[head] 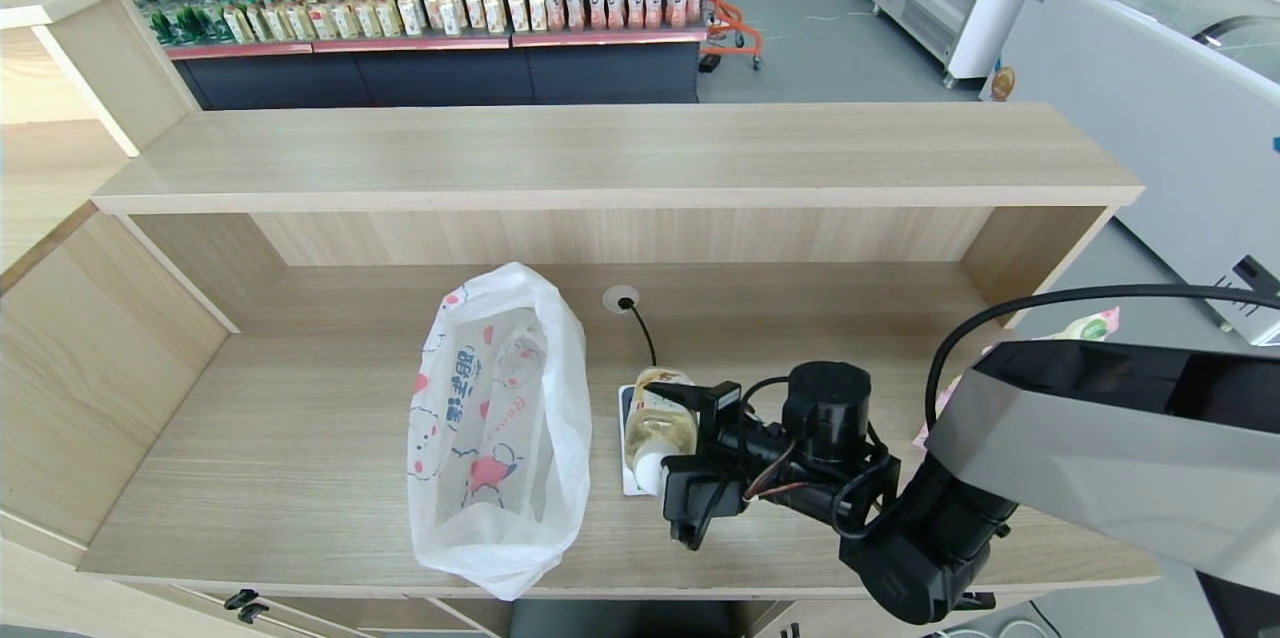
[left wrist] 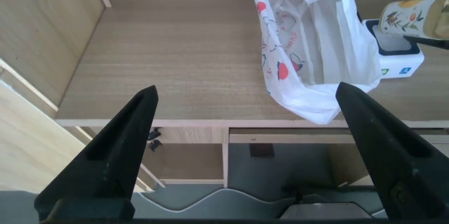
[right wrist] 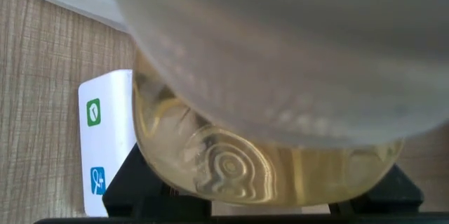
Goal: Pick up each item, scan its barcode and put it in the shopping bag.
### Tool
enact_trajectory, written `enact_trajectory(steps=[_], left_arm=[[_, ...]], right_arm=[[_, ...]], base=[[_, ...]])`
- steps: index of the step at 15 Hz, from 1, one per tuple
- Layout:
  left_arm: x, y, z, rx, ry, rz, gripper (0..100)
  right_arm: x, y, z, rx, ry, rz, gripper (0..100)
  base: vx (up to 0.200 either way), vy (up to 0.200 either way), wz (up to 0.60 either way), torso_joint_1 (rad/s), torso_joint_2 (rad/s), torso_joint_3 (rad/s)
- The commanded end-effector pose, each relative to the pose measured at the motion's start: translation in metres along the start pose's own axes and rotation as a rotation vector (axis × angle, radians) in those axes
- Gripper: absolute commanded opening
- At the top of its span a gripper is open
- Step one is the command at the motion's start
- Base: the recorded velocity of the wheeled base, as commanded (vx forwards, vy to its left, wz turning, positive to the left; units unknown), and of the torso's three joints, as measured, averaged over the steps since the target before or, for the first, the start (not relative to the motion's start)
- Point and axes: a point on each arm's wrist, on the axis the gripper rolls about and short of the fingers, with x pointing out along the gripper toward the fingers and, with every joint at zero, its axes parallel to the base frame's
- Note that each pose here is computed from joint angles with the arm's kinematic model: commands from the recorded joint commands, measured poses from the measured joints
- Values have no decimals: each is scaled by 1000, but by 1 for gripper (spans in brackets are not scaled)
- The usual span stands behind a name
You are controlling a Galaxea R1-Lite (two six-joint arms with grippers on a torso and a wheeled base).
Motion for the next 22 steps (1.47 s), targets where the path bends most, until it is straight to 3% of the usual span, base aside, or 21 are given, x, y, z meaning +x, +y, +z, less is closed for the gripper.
enact_trajectory(steps=[1,5,8,10,11,12,15,17,19,22], left_arm=[[0,0,0,0,-1,0,100],[0,0,0,1,-1,0,100],[0,0,0,-2,-1,0,100],[0,0,0,-2,-1,0,100],[0,0,0,-2,-1,0,100],[0,0,0,-3,-1,0,100],[0,0,0,-3,-1,0,100],[0,0,0,-2,-1,0,100],[0,0,0,1,-1,-1,100],[0,0,0,-3,-1,0,100]], right_arm=[[2,3,2,1,-7,7,0],[10,-3,12,8,-4,-29,0],[-2,-53,46,115,27,-158,0],[-27,-93,64,277,112,-240,0],[-34,-102,68,336,134,-254,0],[-54,-121,74,548,191,-290,0],[-91,-144,66,950,291,-363,0],[-115,-154,52,1147,350,-404,0],[-130,-147,45,1270,351,-398,0],[-141,-142,45,1296,302,-321,0]], base=[[0,0,0,0,0,0],[0,0,0,0,0,0],[0,0,0,0,0,0],[0,0,0,0,0,0],[0,0,0,0,0,0],[0,0,0,0,0,0],[0,0,0,0,0,0],[0,0,0,0,0,0],[0,100,0,-1,1,1],[0,200,0,-9,2,6]])
